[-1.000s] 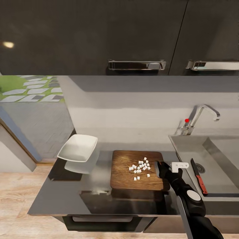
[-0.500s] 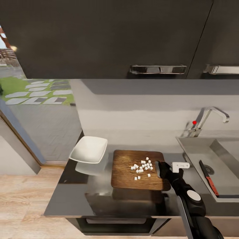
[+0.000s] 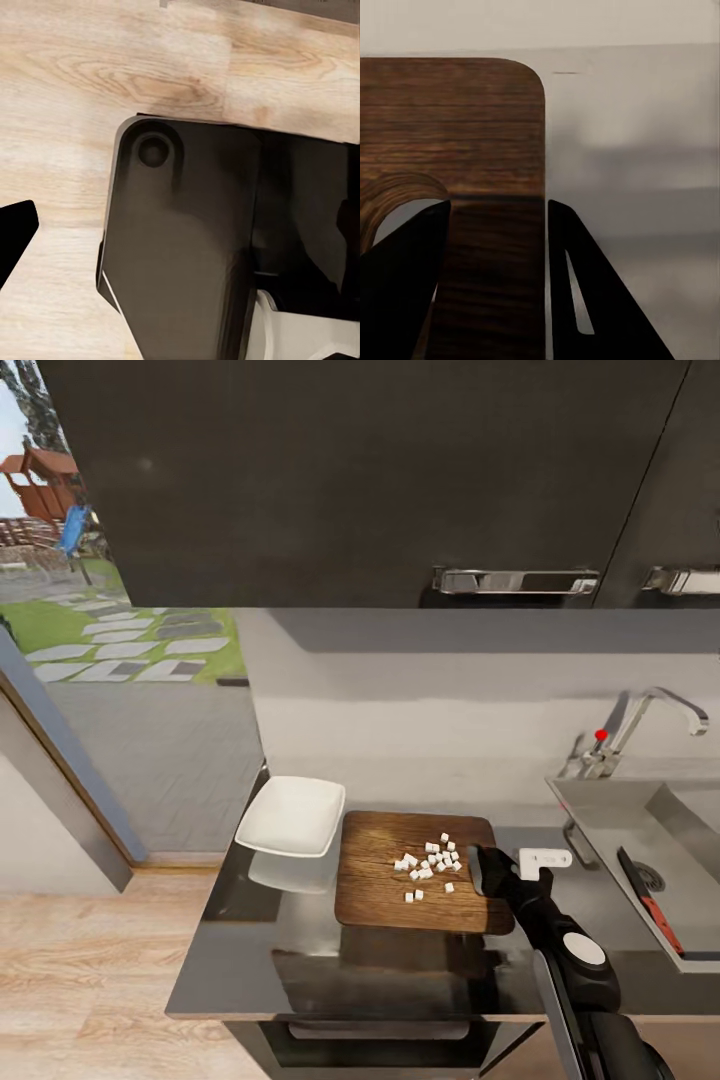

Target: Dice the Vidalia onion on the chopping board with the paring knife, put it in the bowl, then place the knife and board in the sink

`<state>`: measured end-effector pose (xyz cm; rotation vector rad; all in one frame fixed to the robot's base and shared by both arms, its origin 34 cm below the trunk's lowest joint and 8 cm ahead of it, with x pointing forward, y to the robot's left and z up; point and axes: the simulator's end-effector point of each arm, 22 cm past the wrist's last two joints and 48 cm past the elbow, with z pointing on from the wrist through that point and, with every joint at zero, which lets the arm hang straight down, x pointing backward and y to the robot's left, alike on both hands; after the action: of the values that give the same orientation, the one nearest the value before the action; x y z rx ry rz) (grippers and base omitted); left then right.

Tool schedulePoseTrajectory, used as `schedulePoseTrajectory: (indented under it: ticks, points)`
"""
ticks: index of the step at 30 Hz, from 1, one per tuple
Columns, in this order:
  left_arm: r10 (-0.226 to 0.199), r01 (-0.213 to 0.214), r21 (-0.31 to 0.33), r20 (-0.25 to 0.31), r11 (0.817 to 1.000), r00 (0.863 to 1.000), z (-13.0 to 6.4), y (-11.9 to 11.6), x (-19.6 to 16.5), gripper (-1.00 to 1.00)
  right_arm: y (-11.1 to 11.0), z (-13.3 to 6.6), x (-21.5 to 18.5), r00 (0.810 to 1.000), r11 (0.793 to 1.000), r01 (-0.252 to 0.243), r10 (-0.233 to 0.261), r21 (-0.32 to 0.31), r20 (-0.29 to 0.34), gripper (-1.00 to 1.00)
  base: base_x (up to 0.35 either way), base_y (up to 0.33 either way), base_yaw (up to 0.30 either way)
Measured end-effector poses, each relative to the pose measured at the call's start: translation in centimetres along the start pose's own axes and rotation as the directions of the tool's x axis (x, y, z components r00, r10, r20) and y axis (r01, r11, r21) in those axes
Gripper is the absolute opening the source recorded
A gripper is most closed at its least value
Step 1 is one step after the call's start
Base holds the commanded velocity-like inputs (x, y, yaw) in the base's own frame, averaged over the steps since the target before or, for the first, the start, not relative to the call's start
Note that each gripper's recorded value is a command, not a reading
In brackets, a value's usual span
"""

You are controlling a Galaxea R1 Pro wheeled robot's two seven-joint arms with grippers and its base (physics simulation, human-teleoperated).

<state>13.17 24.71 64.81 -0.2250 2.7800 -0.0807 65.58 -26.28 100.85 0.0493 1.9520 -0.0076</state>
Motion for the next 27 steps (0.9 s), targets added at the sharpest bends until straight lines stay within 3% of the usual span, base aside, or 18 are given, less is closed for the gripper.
schedulePoseTrajectory:
  ticks: [7,27]
  points:
    - [0.001,-0.001,0.001,0.011,1.0,1.0,0.1,0.0,-0.4,1.0,0.0,-0.3,-0.6,1.0,1.0,0.0,0.0,0.0,0.011,-1.0,0.12,0.101,0.0]
    - [0.001,-0.001,0.006,0.042,1.0,0.999,0.4,-0.2,-1.4,1.0,0.0,-0.9,-2.1,0.999,1.0,0.0,0.0,-0.001,0.041,-1.0,0.194,0.228,0.0]
